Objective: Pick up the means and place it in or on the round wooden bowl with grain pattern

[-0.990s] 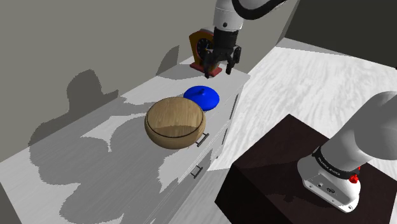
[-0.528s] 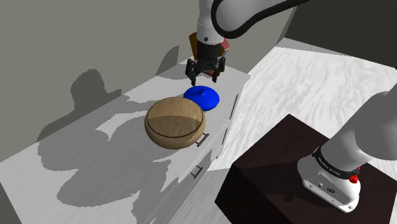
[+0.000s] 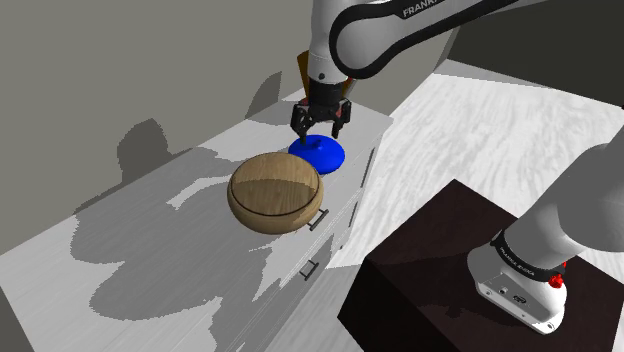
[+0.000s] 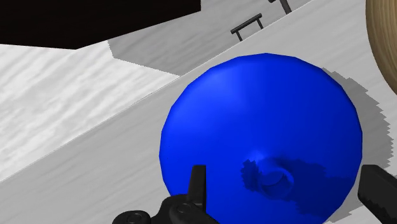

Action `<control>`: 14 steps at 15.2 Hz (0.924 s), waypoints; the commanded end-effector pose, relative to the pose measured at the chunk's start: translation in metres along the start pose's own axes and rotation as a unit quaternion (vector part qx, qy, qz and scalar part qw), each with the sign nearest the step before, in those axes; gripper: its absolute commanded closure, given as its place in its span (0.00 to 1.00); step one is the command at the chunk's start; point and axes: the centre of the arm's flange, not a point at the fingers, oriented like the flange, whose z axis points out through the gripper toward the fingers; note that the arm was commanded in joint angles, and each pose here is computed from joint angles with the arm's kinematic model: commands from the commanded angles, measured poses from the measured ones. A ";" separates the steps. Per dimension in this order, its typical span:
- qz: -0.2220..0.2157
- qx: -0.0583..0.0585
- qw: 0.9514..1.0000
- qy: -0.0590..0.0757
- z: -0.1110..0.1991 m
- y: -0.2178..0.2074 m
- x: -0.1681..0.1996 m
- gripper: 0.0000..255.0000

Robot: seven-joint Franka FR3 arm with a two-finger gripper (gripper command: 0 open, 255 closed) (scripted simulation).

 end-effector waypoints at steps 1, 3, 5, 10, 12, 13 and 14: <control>0.000 0.000 1.000 0.000 0.001 0.000 0.000 0.00; 0.000 0.000 1.000 0.000 0.001 0.000 0.000 0.00; 0.000 0.000 1.000 0.000 0.001 0.000 0.000 1.00; 0.000 0.000 1.000 0.000 0.001 0.000 0.000 1.00; 0.000 0.000 1.000 0.000 0.001 0.000 0.000 1.00; 0.000 0.000 1.000 0.000 0.001 0.000 0.000 1.00; 0.000 0.000 1.000 0.000 0.001 0.000 0.000 1.00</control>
